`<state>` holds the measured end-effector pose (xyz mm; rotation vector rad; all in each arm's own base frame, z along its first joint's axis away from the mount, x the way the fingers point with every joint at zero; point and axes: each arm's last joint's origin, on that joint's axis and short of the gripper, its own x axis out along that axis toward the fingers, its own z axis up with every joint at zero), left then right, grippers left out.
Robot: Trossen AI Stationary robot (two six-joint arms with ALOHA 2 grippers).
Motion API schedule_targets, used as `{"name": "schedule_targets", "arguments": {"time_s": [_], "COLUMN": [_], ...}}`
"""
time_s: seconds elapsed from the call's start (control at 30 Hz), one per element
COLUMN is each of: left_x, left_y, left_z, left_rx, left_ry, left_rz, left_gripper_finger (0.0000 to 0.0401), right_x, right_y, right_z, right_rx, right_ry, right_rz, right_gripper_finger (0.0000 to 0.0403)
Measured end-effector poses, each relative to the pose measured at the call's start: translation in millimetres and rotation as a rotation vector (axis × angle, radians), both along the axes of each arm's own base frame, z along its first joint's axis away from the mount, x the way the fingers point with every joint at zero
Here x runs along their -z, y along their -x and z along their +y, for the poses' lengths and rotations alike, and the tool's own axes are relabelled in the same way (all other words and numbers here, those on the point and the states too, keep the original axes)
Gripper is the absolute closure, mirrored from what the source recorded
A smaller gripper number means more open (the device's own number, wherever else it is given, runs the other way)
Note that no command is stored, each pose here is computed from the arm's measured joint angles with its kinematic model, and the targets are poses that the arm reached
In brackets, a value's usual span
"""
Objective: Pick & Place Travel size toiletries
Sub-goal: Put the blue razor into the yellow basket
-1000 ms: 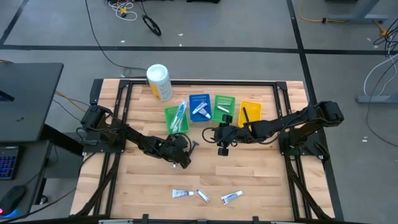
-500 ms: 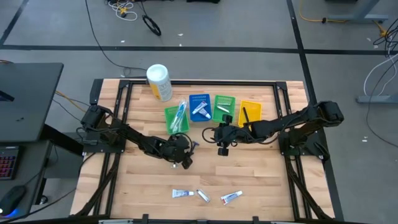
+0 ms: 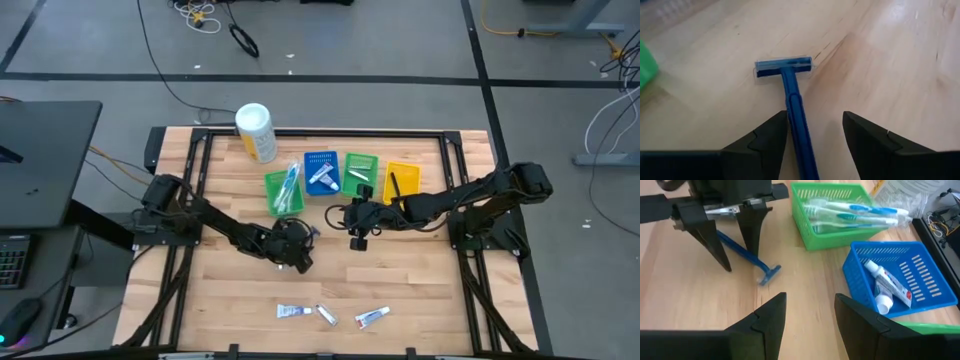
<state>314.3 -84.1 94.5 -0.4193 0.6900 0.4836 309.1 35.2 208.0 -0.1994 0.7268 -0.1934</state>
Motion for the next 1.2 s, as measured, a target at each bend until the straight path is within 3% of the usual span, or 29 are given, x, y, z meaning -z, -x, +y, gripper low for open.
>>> {"name": "schedule_targets", "arguments": {"time_s": [0.17, 0.53, 0.73, 0.87, 1.0, 1.1, 1.2], "left_x": [-3.3, -3.3, -6.8, -17.3, -41.8, -62.2, -81.3], "left_y": [0.8, 0.7, -5.6, -15.2, -27.1, -33.7, -39.2], "left_z": [-2.7, -1.9, -1.7, -0.9, 6.4, 19.1, 33.8], "left_rx": [-0.004, -0.019, -0.003, 0.023, 0.090, 0.128, 0.178], "left_ry": [0.000, -0.029, 0.017, 0.007, -0.011, -0.043, -0.072], "left_rz": [-0.006, -0.022, -0.092, -0.217, -0.398, -0.536, -0.699], "left_gripper_finger": [0.0221, 0.0346, 0.0358, 0.0346, 0.0356, 0.0360, 0.0358], "right_x": [0.2, 0.8, -1.1, -22.1, -58.8, -84.3, -96.9], "right_y": [0.0, -0.1, 1.7, 14.3, 44.5, 76.5, 103.8], "right_z": [0.0, 2.8, 11.6, 27.0, 45.7, 53.2, 51.5], "right_rx": [0.000, -0.034, -0.097, -0.204, -0.315, -0.349, -0.254], "right_ry": [0.000, -0.071, -0.147, -0.191, -0.243, -0.186, -0.108], "right_rz": [0.001, 0.003, 0.002, -0.047, -0.135, -0.187, -0.223], "right_gripper_finger": [0.0226, 0.0226, 0.0226, 0.0226, 0.0234, 0.0240, 0.0243]}}
